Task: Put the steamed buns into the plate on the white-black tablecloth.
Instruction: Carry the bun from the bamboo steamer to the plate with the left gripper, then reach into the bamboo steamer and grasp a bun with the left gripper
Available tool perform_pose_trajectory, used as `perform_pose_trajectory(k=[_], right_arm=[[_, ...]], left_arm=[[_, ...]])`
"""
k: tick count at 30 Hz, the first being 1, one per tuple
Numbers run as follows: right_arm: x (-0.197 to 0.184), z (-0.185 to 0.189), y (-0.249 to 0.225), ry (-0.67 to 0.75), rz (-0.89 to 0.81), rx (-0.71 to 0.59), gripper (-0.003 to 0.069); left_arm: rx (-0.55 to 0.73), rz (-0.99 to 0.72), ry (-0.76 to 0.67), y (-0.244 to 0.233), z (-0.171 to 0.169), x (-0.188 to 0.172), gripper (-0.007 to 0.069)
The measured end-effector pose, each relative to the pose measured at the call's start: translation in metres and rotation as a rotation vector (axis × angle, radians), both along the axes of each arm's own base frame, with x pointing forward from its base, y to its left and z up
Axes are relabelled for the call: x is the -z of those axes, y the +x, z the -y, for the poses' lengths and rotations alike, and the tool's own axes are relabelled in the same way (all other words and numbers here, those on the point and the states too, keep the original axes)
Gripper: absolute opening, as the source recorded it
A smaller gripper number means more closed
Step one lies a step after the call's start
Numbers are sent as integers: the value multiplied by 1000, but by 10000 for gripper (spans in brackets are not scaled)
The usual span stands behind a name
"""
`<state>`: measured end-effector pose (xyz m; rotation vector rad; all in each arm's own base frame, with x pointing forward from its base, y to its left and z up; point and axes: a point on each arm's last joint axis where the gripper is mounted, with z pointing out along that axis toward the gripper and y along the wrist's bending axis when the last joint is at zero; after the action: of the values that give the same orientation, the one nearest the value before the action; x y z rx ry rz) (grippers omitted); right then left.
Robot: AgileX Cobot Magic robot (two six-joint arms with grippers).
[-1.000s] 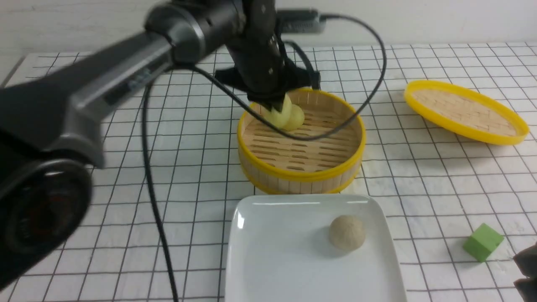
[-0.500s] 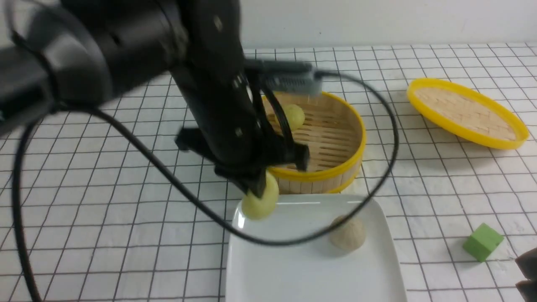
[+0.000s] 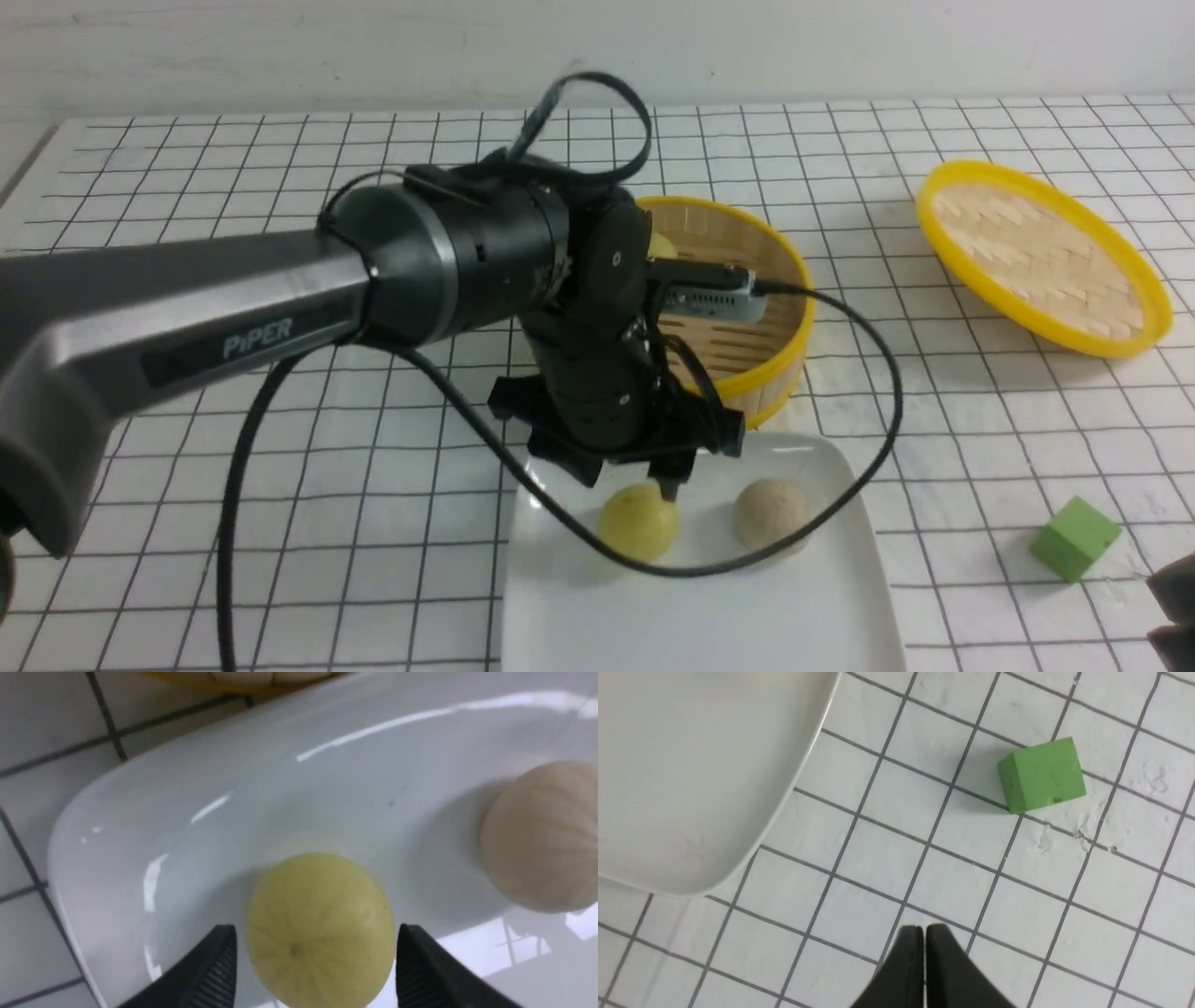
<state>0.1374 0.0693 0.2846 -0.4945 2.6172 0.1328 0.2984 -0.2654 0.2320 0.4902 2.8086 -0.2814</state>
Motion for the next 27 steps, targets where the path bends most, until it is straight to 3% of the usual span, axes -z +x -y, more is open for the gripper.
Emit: perform_pose_trajectory(k=[4,5,6,7,8,13,19,24,27], right_arm=[[0,0,0,2,-1,0,30],[0,0,0,2,-1,0,33],[0,0,0,2,-1,0,33],[0,0,0,2,-1,0,35],[0,0,0,3,-1,0,36],[0,0,0,5,-3,1,44],[0,0,0,6,-3,1,48],[0,0,0,5,-4,1,56],[0,-1,0,7,-1,1,61]], left_arm=[[8,103,-21,20,5,-40,391],[-15,137,-37,38,4,-57,254],[-17,135,-34,40,3,-58,236],[-46,142,-39,57,-2,-65,120],[-63,142,-45,71,-4,-68,52],[-133,110,-100,121,-9,-58,2],[-142,148,-141,149,1,-45,111],[-145,218,-110,166,5,-20,337],[-144,265,-61,176,4,-3,426]])
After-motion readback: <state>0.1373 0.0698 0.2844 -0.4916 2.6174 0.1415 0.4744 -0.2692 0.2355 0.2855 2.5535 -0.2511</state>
